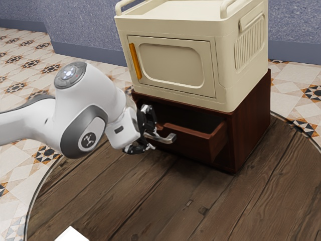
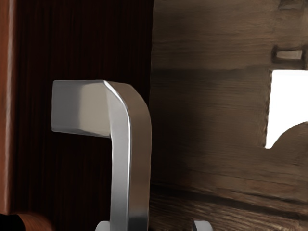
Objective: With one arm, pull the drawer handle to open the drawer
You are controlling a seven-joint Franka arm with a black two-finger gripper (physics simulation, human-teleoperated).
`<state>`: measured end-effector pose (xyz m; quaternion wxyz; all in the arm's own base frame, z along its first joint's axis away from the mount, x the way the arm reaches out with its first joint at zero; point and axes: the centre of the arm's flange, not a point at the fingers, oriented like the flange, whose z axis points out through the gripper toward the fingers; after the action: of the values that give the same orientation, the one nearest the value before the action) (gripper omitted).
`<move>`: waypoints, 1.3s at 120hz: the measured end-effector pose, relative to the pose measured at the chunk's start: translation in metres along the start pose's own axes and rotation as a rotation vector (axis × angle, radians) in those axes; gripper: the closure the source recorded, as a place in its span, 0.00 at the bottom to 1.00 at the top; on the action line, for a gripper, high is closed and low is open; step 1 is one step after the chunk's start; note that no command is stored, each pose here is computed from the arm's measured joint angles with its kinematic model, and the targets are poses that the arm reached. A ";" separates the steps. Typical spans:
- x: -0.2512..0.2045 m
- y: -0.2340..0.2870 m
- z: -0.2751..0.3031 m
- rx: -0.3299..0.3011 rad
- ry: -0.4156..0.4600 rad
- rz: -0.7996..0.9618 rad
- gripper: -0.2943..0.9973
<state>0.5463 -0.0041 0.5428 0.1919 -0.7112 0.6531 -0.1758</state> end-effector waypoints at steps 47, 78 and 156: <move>-0.003 0.034 -0.022 0.017 -0.020 -0.015 0.67; -0.005 0.062 -0.036 0.026 -0.037 -0.025 0.67; -0.003 0.122 -0.070 0.077 -0.054 -0.046 0.83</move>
<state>0.4054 -0.0127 0.5422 0.2326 -0.7225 0.6240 -0.1858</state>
